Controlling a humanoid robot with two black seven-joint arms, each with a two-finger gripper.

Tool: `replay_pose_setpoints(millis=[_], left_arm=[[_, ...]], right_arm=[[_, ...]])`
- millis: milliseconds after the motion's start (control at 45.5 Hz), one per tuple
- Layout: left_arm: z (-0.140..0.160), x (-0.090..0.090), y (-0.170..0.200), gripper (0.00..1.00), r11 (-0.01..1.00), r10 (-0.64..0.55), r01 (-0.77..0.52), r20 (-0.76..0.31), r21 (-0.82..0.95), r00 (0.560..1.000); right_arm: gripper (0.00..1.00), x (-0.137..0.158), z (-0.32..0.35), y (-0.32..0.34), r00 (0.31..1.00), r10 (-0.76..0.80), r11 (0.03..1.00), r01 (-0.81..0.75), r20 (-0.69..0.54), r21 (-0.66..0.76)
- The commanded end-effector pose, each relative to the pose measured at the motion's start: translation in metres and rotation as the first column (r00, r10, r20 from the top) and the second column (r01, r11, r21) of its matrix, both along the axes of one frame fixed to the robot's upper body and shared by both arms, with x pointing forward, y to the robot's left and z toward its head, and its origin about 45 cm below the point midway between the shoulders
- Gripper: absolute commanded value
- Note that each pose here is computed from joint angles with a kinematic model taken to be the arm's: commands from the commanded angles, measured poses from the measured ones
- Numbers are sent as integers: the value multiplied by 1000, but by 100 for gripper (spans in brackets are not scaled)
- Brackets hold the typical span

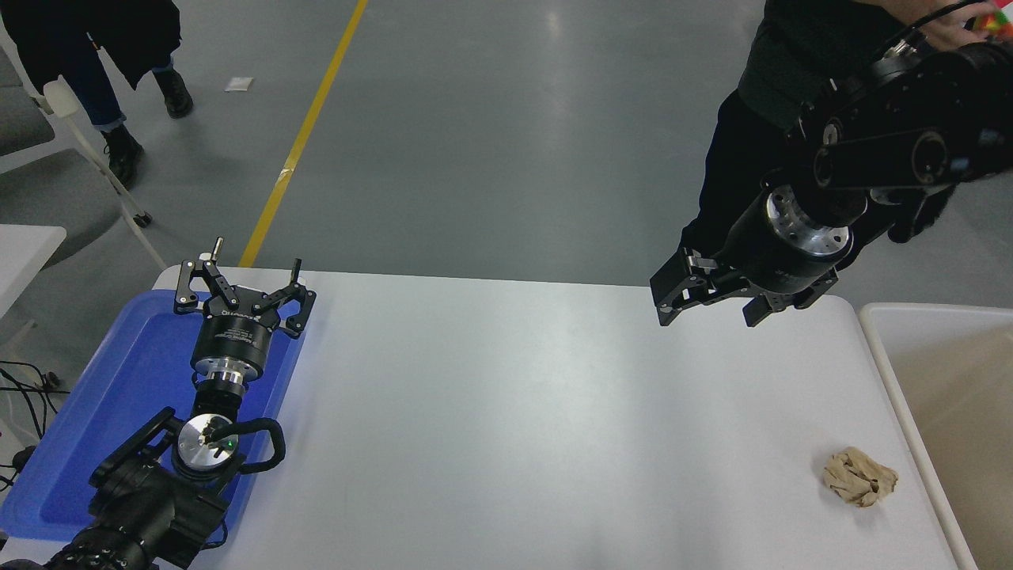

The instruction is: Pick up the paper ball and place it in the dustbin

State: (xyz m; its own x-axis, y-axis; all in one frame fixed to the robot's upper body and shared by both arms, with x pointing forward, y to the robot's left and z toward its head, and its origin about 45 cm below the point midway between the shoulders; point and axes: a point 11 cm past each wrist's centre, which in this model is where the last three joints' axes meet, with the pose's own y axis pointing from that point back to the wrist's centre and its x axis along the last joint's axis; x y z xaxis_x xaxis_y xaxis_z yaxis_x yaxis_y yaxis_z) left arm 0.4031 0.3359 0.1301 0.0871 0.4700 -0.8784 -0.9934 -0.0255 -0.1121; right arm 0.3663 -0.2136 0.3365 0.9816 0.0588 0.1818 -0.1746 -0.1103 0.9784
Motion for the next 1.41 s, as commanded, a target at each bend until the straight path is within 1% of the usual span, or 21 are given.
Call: replay_pose_setpoints(millis=[0,527,637,747,813,879,1055,1187,1253,1385], left_arm=[[0,0,-1,100,1000,-2,2,-3,-1,1000],[0,0,0,100,1000,2,-2,0,-1,1000],[0,0,0,100,1000,1,-1,1,-2,1000],[0,0,0,100,1000,2,-2,0,-1,1000],[0,0,0,100,1000,1,-1,1,-2,1000],[0,0,-1,100,1000,0,0,0,-1,1000],[0,0,0,100,1000,1,-1,1,-2,1000],[0,0,-1,100,1000,0,0,0,-1,1000],[0,0,-1,100,1000,0,0,0,-1,1000],[0,0,0,100,1000,1,-1,1,-2,1000]], right_arm=[[100,0,-3,-2,1000,-7,1000,7,3,10],[100,0,-4,-9,1000,-28,999,28,4,26],[100,1,-1,-23,998,-53,998,53,12,37],[100,-2,-2,-49,999,-52,998,52,8,18],[100,-6,-9,-76,998,-57,998,57,-1,-4],[100,-12,-21,-107,999,-37,998,37,0,-60],[100,-30,-66,-183,1000,20,982,-19,7,-189],[100,-48,-97,-232,1000,-14,972,13,-2,-235],[100,-58,-119,-255,1000,1,963,-1,-1,-270],[100,-68,-157,-268,1000,13,964,-8,14,-266]])
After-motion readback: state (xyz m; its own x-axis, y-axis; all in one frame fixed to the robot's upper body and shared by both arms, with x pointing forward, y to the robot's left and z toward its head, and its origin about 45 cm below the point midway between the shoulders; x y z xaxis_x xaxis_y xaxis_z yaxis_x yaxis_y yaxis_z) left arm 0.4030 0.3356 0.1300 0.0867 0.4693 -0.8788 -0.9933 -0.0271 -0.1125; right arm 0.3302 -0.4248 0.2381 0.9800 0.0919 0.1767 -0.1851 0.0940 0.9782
